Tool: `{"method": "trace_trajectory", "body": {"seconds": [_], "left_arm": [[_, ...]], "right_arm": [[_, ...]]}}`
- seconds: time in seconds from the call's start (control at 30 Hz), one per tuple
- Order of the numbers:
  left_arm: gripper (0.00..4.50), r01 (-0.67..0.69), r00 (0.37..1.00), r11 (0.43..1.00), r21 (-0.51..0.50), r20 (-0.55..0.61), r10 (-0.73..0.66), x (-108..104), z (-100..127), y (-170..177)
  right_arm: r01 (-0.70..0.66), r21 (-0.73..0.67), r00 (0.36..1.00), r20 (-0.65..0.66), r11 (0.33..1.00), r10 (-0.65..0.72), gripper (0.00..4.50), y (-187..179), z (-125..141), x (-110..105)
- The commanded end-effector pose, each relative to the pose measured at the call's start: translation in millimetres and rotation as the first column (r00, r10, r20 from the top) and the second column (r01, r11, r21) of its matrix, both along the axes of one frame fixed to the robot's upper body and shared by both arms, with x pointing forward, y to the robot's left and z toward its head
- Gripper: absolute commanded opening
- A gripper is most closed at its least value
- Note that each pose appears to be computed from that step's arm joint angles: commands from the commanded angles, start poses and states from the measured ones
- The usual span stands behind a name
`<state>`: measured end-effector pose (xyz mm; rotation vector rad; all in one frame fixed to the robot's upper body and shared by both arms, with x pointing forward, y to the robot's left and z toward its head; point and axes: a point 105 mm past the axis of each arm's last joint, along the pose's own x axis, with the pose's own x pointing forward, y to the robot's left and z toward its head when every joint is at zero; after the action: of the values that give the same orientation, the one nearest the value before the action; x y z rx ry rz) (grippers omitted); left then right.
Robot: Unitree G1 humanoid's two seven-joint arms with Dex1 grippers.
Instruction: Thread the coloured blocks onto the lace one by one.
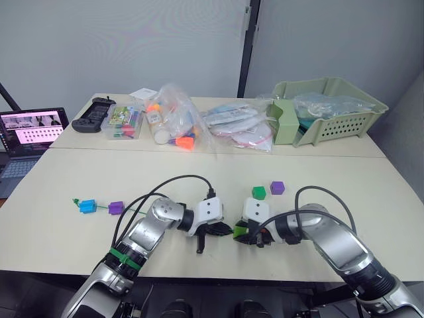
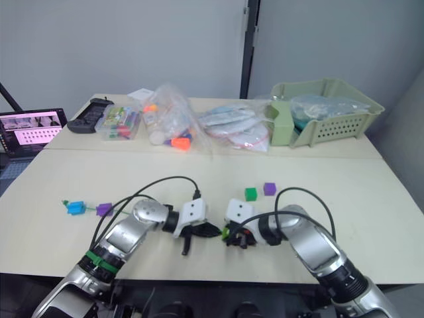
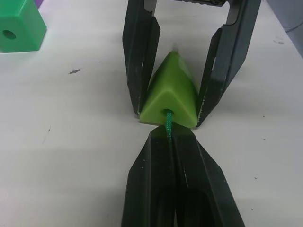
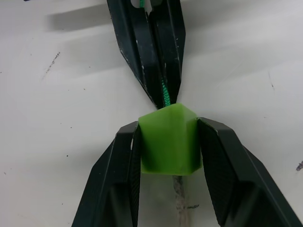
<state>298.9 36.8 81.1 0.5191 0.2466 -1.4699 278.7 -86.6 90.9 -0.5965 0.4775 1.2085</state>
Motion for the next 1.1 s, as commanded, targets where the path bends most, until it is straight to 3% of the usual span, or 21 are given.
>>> {"method": "trace_trajectory", "body": {"seconds": [0.03, 0.07, 0.17, 0.2, 0.4, 0.47, 0.73, 1.1], "left_arm": [[0.02, -0.008, 1.0, 1.0, -0.008, 0.028, 0.009, 3, 9, -3], [0.02, -0.013, 1.0, 1.0, -0.02, 0.022, 0.013, 3, 11, -3], [0.81, 0.006, 1.0, 1.0, -0.028, 0.003, -0.006, -1, 15, 1], [1.21, 0.018, 1.0, 1.0, -0.022, 0.003, -0.018, -2, 16, 3], [3.2, 0.037, 0.999, 0.999, 0.001, 0.027, -0.037, -5, 24, 3], [3.81, 0.072, 0.996, 0.997, 0.029, 0.047, -0.074, -8, 27, -2], [3.81, 0.101, 0.99, 0.986, 0.13, 0.081, -0.112, -9, 29, -31], [3.81, 0.06, 0.99, 0.943, 0.327, 0.104, -0.099, 5, -3, -34]], "right_arm": [[-0.02, -0.005, 0.999, -0.035, 1.0, 0.02, 1.29, 3, -7, -8], [-0.02, -0.001, 0.999, -0.037, 1.0, 0.02, 1.29, 4, -6, -8], [-0.017, 0.012, 0.999, -0.035, 1.0, 0.017, 1.29, 6, -5, -8], [-0.013, 0.021, 0.999, -0.031, 1.0, 0.014, 2.37, 7, -4, -8], [0.015, 0.051, 1.0, -0.013, 0.999, -0.015, 4.35, 2, 7, -8], [0.036, 0.046, 0.999, 0.007, 0.998, -0.037, 4.5, -9, 13, -9], [0.095, -0.01, 0.995, 0.013, 0.995, -0.095, 4.5, -48, 18, -17], [0.105, -0.043, 0.994, 0.012, 0.994, -0.104, 4.5, -52, 16, -12]]}}
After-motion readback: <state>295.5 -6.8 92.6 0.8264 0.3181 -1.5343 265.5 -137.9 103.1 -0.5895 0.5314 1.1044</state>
